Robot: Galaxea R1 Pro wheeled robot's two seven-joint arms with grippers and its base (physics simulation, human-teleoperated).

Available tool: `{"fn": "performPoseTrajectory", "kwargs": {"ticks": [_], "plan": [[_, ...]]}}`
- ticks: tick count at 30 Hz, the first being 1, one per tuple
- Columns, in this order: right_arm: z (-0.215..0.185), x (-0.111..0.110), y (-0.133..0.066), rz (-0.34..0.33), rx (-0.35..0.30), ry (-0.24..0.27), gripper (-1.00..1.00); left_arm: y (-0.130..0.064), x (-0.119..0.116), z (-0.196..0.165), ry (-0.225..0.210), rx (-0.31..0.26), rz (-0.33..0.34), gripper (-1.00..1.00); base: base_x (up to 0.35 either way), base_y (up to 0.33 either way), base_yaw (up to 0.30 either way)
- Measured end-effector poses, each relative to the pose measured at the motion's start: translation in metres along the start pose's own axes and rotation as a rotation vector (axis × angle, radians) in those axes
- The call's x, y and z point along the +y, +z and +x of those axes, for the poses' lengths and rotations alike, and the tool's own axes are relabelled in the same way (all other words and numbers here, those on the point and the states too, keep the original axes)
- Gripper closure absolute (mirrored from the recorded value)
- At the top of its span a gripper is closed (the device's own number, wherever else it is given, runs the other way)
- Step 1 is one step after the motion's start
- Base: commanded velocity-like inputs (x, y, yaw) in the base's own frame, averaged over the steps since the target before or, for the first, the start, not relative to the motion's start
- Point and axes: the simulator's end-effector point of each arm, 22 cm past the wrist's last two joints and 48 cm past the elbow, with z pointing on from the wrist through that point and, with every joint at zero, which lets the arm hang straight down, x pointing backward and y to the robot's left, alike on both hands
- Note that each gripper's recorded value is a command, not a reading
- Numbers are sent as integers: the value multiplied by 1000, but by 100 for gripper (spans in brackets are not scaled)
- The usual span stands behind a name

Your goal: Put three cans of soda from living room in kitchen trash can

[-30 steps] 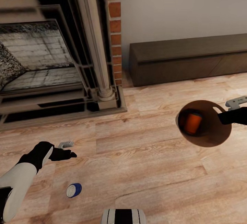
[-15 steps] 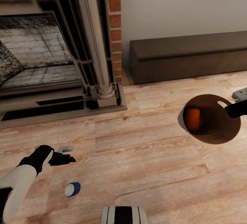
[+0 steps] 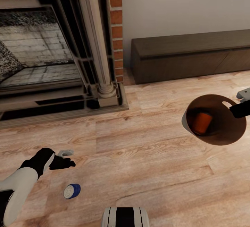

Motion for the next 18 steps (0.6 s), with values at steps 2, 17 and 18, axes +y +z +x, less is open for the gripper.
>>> {"fn": "performPoseTrajectory", "kwargs": {"ticks": [2,17,18], "plan": [[0,0,0,1,1,0,100,0,-2,0,2,-3,2,-100,0,0,0],[0,0,0,0,1,-1,100,3,-4,-3,16,-32,4,-100,-57,-12,0],[0,0,0,0,1,-1,100,3,-4,-3,17,-33,4,-100,-269,-63,0]]}}
